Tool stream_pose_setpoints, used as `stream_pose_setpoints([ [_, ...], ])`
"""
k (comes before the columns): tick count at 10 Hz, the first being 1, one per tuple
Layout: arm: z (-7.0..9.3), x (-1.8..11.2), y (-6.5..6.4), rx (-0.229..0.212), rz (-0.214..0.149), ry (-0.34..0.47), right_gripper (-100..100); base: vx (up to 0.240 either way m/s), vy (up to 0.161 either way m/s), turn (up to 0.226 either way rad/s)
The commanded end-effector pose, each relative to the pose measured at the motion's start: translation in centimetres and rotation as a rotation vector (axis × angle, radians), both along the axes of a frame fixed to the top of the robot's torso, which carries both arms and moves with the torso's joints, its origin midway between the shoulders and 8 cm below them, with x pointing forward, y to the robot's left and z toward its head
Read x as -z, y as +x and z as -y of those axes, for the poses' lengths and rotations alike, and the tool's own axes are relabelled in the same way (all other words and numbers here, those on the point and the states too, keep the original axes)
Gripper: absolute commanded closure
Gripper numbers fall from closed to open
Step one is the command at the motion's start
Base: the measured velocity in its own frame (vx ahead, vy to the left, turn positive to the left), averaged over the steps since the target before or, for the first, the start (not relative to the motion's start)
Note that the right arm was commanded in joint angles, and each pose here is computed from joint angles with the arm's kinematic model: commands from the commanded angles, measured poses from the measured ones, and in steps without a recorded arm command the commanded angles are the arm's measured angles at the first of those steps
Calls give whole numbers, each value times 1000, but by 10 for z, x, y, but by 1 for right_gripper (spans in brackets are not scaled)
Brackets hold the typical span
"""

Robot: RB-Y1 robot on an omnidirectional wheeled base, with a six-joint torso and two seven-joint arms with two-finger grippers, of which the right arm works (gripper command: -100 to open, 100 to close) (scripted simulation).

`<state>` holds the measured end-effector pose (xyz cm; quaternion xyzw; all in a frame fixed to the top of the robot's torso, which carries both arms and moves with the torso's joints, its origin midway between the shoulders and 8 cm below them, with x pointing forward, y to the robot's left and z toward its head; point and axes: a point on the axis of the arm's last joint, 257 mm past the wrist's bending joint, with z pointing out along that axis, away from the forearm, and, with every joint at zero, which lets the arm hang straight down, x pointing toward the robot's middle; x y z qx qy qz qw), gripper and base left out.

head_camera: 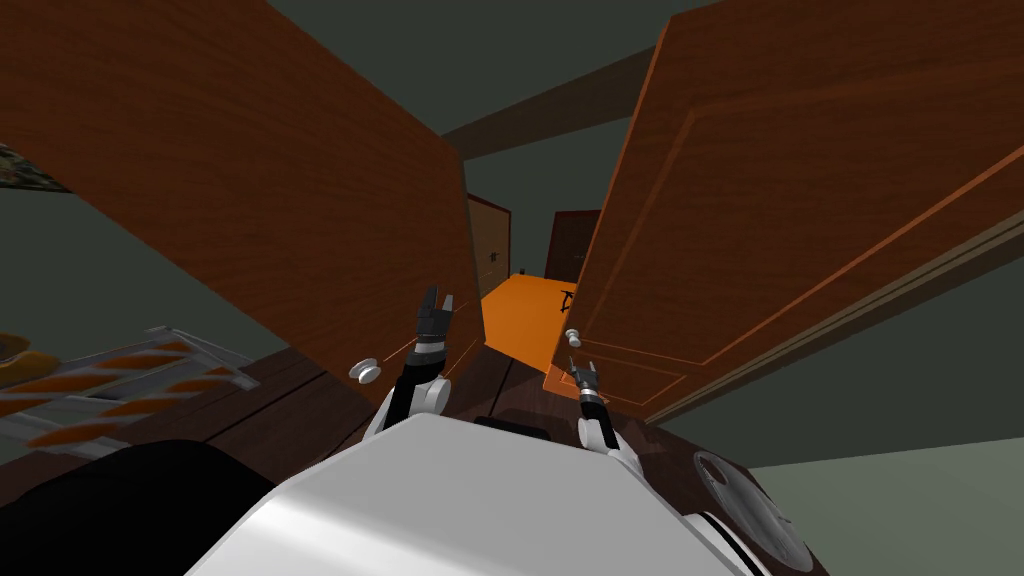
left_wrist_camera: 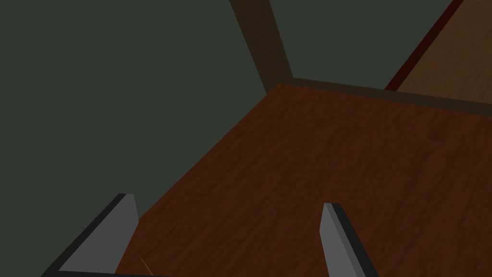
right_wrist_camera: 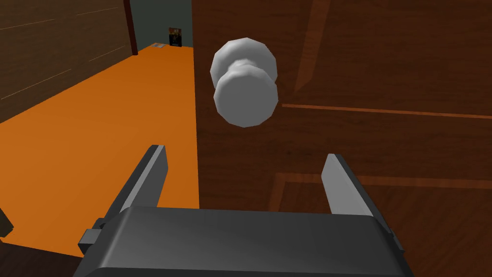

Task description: Pull the door open

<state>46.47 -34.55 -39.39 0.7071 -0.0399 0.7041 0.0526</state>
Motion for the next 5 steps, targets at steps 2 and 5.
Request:
stream_pose_setpoints([
  [2, 27, -1, -10, 33, 3, 4, -100, 226, 34, 132],
  [5, 62, -1, -24, 73, 5, 4, -100, 192, 2, 130],
])
